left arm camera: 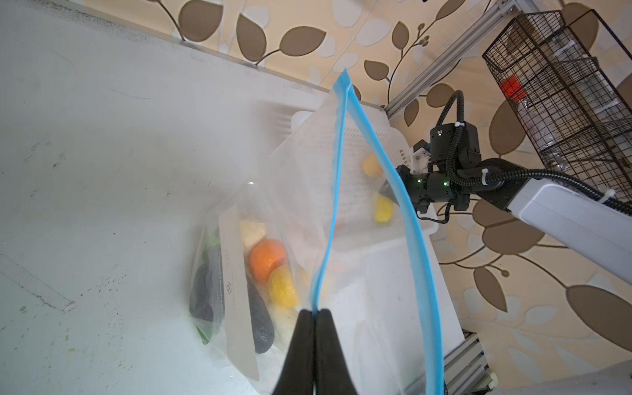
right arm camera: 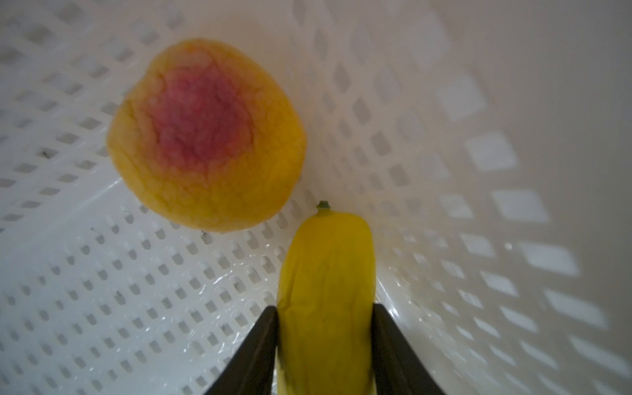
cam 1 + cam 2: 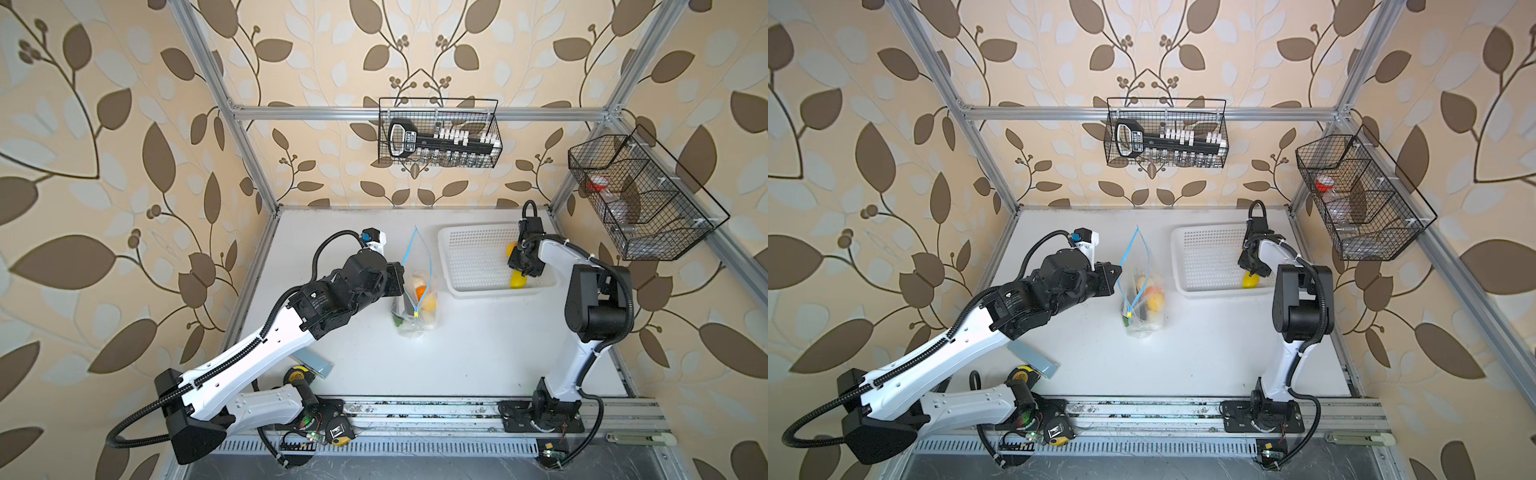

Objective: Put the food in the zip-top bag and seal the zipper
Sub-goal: 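Lower the right gripper onto the yellow squash and close it, then lift the yellow squash with the right gripper and carry it toward the bag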

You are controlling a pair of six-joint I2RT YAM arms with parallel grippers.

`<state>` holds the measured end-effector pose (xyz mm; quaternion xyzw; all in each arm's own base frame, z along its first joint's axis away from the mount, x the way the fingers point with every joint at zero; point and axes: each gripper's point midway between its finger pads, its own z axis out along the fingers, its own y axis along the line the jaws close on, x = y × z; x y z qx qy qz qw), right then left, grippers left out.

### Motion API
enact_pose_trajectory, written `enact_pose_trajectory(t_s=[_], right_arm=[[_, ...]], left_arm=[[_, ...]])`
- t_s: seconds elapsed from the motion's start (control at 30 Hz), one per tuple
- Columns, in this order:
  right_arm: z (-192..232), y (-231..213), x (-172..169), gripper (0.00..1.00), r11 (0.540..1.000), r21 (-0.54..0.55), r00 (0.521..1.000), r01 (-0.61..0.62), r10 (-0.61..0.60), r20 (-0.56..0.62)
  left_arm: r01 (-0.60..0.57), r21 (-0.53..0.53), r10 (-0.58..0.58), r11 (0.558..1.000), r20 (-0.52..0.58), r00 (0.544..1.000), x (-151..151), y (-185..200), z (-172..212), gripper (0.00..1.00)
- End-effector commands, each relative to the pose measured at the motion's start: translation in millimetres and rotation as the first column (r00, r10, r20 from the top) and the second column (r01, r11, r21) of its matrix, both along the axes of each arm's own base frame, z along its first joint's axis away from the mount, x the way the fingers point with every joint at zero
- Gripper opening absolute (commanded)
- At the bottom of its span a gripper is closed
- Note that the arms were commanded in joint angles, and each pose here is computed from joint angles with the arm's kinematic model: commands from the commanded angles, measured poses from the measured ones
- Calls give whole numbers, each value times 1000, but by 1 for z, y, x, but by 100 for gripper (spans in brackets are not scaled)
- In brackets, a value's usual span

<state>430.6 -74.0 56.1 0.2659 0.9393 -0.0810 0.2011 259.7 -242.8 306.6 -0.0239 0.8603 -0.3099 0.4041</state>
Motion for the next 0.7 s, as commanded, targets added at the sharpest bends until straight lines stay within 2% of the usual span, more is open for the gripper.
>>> enact_pose_trajectory(t_s=[0.0,0.27,0.67], right_arm=[[-20,8,-9,41,999,49,999,-4,6,-44],[-9,17,-4,38,994,110,1000,-5,5,6],[33,29,4,35,985,172,990,-18,-6,141]], left_arm=[[-9,-21,9,1000,25,1000,2,3,7,0],[-10,-22,10,1000,23,1000,3,3,6,0],[-12,-35,12,999,15,1000,4,0,7,0]])
